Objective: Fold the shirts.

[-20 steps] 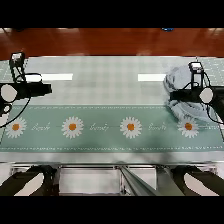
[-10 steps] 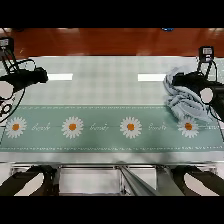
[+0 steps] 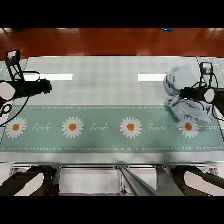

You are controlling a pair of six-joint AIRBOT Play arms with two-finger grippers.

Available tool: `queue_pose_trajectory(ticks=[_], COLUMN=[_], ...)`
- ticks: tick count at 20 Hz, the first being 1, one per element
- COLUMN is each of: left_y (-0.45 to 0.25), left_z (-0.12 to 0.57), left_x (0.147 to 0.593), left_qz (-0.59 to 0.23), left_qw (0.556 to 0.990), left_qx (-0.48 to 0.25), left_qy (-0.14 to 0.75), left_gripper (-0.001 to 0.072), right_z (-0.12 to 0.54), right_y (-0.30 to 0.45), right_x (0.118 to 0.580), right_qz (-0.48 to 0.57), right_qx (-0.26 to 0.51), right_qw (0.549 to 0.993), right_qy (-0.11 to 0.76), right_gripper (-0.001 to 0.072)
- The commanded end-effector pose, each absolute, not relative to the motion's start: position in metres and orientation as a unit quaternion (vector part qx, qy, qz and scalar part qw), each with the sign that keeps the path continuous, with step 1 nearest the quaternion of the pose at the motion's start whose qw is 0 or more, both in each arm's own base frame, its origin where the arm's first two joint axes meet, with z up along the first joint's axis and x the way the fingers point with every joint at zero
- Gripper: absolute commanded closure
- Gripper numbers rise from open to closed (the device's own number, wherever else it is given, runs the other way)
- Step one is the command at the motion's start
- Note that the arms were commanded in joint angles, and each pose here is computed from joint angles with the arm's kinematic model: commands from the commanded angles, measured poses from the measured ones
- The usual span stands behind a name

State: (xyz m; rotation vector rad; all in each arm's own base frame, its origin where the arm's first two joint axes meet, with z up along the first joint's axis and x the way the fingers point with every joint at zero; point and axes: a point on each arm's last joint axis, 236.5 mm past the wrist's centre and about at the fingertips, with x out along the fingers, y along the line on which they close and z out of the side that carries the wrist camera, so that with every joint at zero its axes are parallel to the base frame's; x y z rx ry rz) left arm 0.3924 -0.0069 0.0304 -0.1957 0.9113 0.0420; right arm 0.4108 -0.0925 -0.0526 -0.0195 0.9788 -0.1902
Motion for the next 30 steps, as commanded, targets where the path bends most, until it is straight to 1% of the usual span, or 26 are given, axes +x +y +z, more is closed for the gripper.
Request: queue_pose_trajectory(ticks=[1,2,3,4,6,8,10,13,15,18,21,24,26,28,30], left_y=[-0.019,-0.020,-0.020,-0.021,-0.019,-0.007,0.010,0.010,-0.001,-0.017,-0.031,-0.043,-0.049,-0.047,-0.037], left_z=[0.007,0.002,0.000,-0.001,-0.001,0.006,0.028,0.079,0.111,0.143,0.144,0.136,0.137,0.140,0.138], left_x=[0.374,0.370,0.367,0.365,0.362,0.359,0.360,0.359,0.351,0.339,0.327,0.321,0.322,0.325,0.326], left_qz=[0.015,0.014,0.014,0.014,0.010,0.014,0.032,0.015,0.000,-0.025,-0.045,-0.061,-0.074,-0.081,-0.066], left_qw=[0.870,0.866,0.862,0.860,0.858,0.854,0.861,0.894,0.912,0.927,0.921,0.914,0.916,0.922,0.924], left_qx=[-0.128,-0.130,-0.131,-0.130,-0.120,-0.110,-0.122,-0.114,-0.120,-0.126,-0.127,-0.120,-0.104,-0.080,-0.067], left_qy=[0.476,0.483,0.489,0.494,0.500,0.508,0.493,0.433,0.393,0.354,0.367,0.384,0.379,0.369,0.370], left_gripper=[0.0199,0.0199,0.0199,0.0199,0.0199,0.0199,0.0199,0.0200,0.0200,0.0200,0.0200,0.0200,0.0200,0.0200,0.0200], right_z=[-0.097,-0.103,-0.105,-0.102,-0.083,-0.035,0.036,0.155,0.228,0.322,0.388,0.426,0.425,0.399,0.360], right_y=[-0.098,-0.098,-0.097,-0.097,-0.098,-0.093,-0.084,-0.055,-0.032,0.022,0.083,0.132,0.166,0.203,0.241], right_x=[0.386,0.381,0.378,0.378,0.386,0.410,0.437,0.459,0.460,0.448,0.425,0.400,0.385,0.368,0.357], right_qz=[-0.096,-0.096,-0.096,-0.096,-0.097,-0.082,-0.061,-0.015,0.009,0.066,0.134,0.193,0.237,0.287,0.330], right_qx=[0.000,0.001,0.001,0.004,0.005,0.007,0.014,0.032,0.008,-0.021,-0.037,-0.043,-0.048,-0.061,-0.072], right_qw=[0.835,0.828,0.824,0.823,0.825,0.849,0.889,0.942,0.965,0.982,0.984,0.978,0.968,0.949,0.925], right_qy=[0.542,0.553,0.559,0.560,0.557,0.522,0.454,0.333,0.262,0.174,0.111,0.067,0.070,0.116,0.172], right_gripper=[0.0335,0.0450,0.0672,0.0691,0.0691,0.0691,0.0691,0.0691,0.0692,0.0692,0.0692,0.0692,0.0692,0.0692,0.0692])
